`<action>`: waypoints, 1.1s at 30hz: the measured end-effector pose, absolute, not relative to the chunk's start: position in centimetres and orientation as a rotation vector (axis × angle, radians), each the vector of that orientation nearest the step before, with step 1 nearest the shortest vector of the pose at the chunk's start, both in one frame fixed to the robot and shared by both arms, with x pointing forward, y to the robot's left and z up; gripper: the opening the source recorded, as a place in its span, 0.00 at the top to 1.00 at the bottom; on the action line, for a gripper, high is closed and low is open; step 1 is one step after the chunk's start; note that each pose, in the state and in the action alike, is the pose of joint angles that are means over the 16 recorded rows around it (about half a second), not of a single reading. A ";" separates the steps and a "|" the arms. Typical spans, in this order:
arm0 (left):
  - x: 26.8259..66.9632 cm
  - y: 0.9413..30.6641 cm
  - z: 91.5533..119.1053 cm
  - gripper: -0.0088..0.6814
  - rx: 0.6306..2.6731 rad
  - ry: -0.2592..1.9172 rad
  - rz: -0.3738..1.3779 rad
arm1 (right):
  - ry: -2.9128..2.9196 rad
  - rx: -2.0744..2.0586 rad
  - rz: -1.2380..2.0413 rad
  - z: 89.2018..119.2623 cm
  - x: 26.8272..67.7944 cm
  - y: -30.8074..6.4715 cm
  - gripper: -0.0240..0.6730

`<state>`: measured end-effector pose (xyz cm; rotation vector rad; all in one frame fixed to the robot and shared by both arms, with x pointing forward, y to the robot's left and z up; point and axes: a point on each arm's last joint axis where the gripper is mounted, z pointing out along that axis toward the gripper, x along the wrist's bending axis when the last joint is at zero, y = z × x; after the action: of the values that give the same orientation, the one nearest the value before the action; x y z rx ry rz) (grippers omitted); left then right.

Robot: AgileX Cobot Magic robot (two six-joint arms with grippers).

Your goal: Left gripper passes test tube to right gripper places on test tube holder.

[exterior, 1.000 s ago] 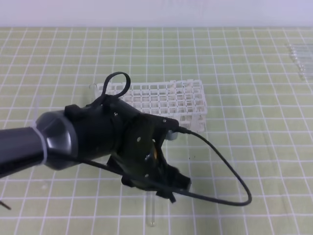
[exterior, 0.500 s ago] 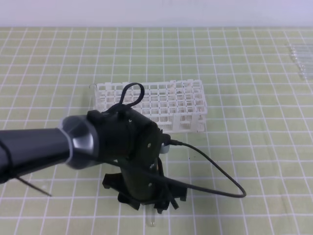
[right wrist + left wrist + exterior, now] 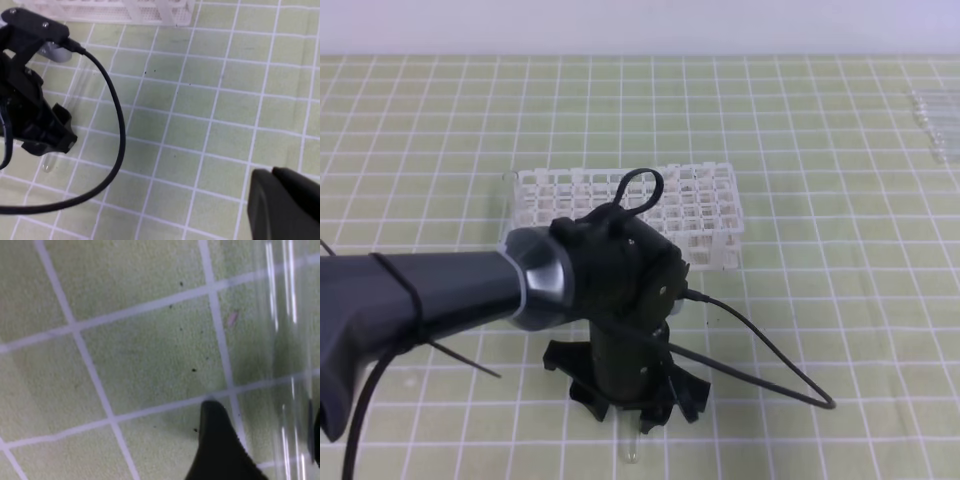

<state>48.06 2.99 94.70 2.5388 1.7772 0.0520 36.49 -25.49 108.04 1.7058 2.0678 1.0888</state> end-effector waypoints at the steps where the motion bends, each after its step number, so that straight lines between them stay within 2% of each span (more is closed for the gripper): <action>1: 48.1 3.0 94.6 0.47 2.545 1.778 0.055 | 2.068 1.705 1.089 108.0 36.5 -25.5 0.99; 3: 48.2 2.9 94.4 0.48 2.557 1.782 0.060 | 2.069 1.704 1.088 108.0 36.5 -25.5 0.99; 7: 48.3 2.9 94.2 0.56 2.562 1.780 0.067 | 2.069 1.702 1.089 108.0 36.5 -25.5 0.99; 19: 48.4 2.9 94.1 0.88 2.609 1.717 0.094 | 2.062 1.697 1.092 108.1 36.5 -25.5 0.99; 25: 48.4 3.0 94.2 0.94 2.653 1.669 0.099 | 2.062 1.695 1.093 108.1 36.6 -25.5 0.99; 33: 48.2 3.2 94.7 0.96 2.705 1.594 0.100 | 2.064 1.695 1.091 108.1 36.5 -25.5 0.99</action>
<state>48.25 3.20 94.69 2.7047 1.5942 0.0995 36.54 -25.50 108.08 1.6949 2.0642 1.0915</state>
